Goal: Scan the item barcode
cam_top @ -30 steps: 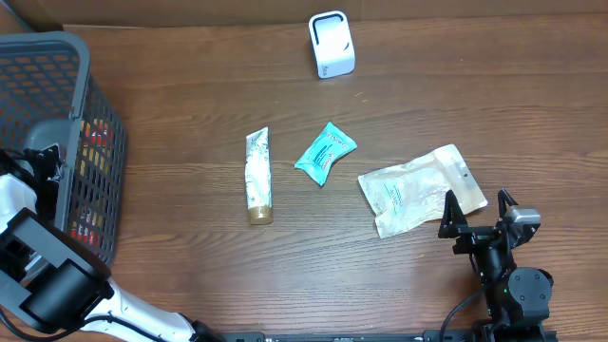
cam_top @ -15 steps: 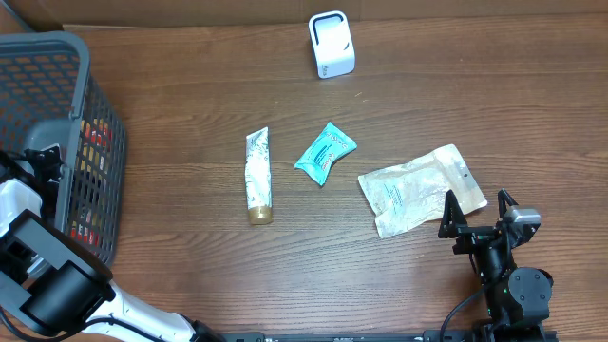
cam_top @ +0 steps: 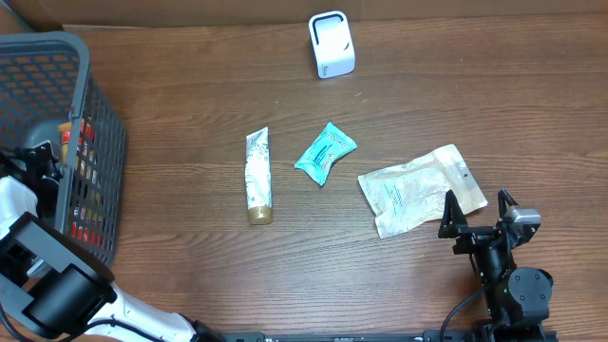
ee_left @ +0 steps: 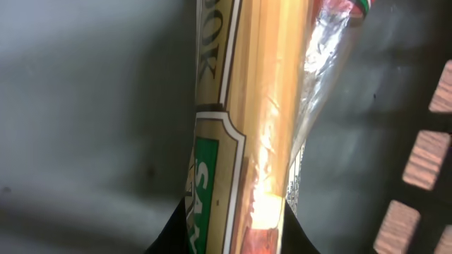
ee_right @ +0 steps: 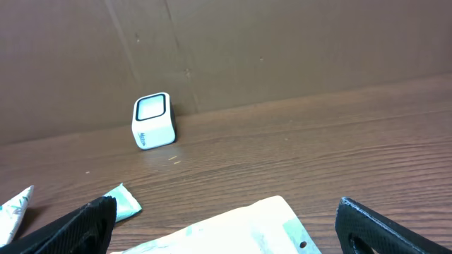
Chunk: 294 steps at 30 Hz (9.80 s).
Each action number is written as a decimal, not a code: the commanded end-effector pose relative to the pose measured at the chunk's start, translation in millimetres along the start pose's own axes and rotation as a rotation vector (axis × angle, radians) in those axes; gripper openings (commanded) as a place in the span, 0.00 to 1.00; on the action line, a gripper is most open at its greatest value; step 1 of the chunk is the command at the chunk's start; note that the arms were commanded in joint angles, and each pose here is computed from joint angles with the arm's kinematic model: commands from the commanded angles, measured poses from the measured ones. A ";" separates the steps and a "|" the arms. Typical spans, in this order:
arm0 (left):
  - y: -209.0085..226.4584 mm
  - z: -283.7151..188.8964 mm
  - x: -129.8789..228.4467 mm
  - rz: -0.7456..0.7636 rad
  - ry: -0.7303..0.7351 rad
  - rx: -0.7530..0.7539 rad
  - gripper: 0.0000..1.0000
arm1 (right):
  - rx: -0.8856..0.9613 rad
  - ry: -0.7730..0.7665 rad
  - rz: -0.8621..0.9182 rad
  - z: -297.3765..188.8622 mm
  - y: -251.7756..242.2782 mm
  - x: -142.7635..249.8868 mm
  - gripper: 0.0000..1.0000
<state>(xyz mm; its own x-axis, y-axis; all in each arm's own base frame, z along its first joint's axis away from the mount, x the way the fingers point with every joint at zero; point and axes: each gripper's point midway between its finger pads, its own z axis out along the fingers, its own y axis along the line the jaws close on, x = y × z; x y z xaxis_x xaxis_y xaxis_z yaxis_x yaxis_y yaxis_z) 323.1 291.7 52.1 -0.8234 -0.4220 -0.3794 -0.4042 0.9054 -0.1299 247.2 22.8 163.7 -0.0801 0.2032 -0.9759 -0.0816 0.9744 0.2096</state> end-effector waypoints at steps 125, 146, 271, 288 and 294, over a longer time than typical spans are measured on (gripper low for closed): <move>-229.0 -142.6 82.8 0.457 0.006 0.000 0.91 | -0.001 0.003 -0.003 0.6 -0.1 3.3 1.00; -124.0 -220.4 42.8 0.069 -0.269 -0.176 0.93 | -0.001 0.003 -0.003 0.6 -0.2 3.3 1.00; -187.9 -184.5 0.7 0.317 -0.321 0.269 1.00 | -0.001 0.003 -0.003 0.6 -0.2 3.4 1.00; -187.9 -184.5 0.7 0.317 -0.321 0.269 1.00 | -0.003 0.003 -0.002 0.6 0.2 3.4 1.00; -187.9 -184.5 0.7 0.317 -0.321 0.269 1.00 | -0.023 0.004 -0.003 0.6 3.6 3.3 1.00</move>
<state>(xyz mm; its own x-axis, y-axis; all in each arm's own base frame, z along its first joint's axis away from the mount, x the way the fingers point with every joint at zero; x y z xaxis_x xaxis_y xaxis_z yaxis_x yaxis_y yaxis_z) 323.9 115.2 245.9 -0.7093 -0.1383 -0.6912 -0.0262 0.9851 -0.1702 247.2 22.9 163.9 -0.0796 0.2036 -0.9758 -0.0824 0.9742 0.2100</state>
